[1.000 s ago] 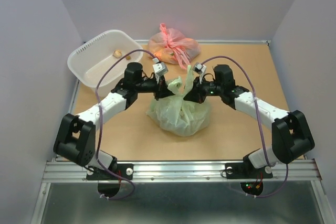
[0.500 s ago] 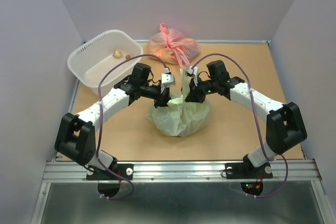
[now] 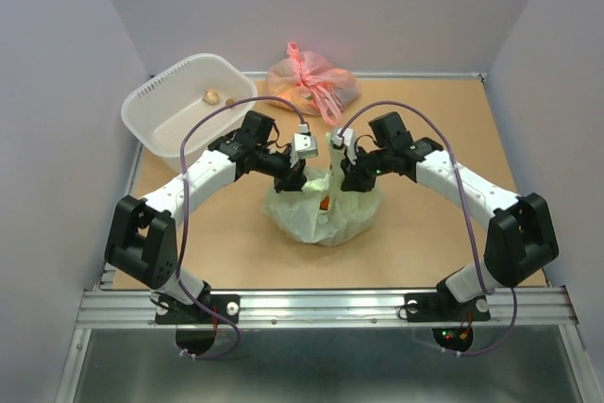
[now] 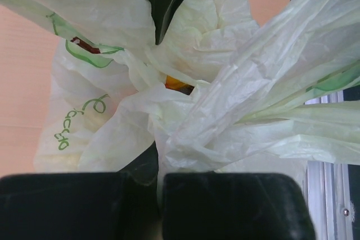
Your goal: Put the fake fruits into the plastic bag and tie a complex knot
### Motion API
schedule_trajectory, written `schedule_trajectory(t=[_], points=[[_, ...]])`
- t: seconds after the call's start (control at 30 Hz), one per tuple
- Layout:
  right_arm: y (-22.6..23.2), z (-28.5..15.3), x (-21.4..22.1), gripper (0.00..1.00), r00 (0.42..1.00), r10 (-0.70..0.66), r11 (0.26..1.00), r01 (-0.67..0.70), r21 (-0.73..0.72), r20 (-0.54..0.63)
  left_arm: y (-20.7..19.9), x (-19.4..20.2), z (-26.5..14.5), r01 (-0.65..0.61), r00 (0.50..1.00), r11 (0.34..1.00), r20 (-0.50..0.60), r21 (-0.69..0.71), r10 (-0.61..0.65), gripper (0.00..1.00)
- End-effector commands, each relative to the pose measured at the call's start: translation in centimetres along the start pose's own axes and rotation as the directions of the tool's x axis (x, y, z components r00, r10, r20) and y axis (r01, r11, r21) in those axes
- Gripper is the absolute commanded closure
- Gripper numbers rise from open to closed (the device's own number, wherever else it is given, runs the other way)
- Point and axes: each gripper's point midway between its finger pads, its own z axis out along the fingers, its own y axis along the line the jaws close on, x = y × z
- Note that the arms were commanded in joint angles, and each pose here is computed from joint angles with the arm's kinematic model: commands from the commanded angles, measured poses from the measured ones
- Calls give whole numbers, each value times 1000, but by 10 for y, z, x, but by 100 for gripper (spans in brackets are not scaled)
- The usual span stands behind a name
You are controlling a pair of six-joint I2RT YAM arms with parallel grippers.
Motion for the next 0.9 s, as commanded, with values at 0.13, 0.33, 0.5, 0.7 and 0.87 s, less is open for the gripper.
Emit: schedule_trajectory(t=[0.13, 0.33, 0.5, 0.7, 0.87], points=[[-1, -33, -43, 60, 982, 65, 998, -66, 1, 177, -15, -19, -11, -44, 998, 999, 40, 29, 43, 100], [6, -44, -63, 72, 945, 190, 976, -152, -155, 267, -17, -24, -12, -33, 998, 999, 54, 34, 31, 100], [9, -43, -69, 99, 931, 218, 968, -167, -190, 294, -15, -30, -15, -32, 998, 999, 51, 22, 31, 81], [16, -50, -66, 100, 932, 193, 975, -146, -167, 307, -26, -42, -31, -36, 997, 999, 64, -14, 37, 36], [16, -48, -62, 100, 934, 193, 976, -150, -160, 300, -40, -49, -44, -108, 991, 994, 82, -30, 110, 13]])
